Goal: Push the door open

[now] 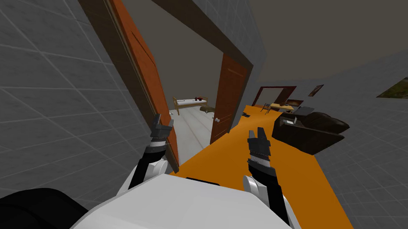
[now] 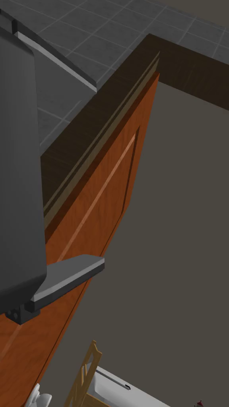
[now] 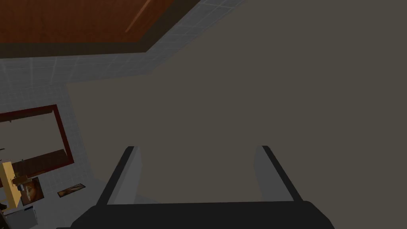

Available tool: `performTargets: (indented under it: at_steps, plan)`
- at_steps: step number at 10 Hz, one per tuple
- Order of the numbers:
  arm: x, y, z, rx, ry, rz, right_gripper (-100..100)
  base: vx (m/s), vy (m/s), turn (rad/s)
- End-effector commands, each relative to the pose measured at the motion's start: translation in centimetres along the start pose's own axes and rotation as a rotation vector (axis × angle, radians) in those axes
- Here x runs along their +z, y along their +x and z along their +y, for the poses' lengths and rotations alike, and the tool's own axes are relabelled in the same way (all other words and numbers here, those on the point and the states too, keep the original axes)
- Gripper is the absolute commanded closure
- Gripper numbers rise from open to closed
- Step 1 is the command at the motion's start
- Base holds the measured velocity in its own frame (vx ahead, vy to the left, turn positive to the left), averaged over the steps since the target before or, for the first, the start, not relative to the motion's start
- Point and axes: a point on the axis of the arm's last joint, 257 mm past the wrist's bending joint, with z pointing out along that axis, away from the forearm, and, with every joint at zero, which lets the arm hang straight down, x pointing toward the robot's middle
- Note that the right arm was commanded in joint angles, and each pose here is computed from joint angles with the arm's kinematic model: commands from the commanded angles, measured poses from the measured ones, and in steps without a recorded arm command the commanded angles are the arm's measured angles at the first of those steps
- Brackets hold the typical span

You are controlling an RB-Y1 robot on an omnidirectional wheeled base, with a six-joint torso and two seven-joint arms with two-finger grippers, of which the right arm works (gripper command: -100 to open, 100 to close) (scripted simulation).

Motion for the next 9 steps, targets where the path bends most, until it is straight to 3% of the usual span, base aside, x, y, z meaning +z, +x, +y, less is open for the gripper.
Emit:
performTargets:
  at_steps: [1, 9]
  plan:
    - [-0.30, 0.4, -1.1, -0.054, 0.011, 0.024, -100, -0.032, 0.019, 0.079]
    - [-1.79, 1.9, -5.5, -0.263, 0.048, 0.116, -100, 0.120, -0.057, 0.055]
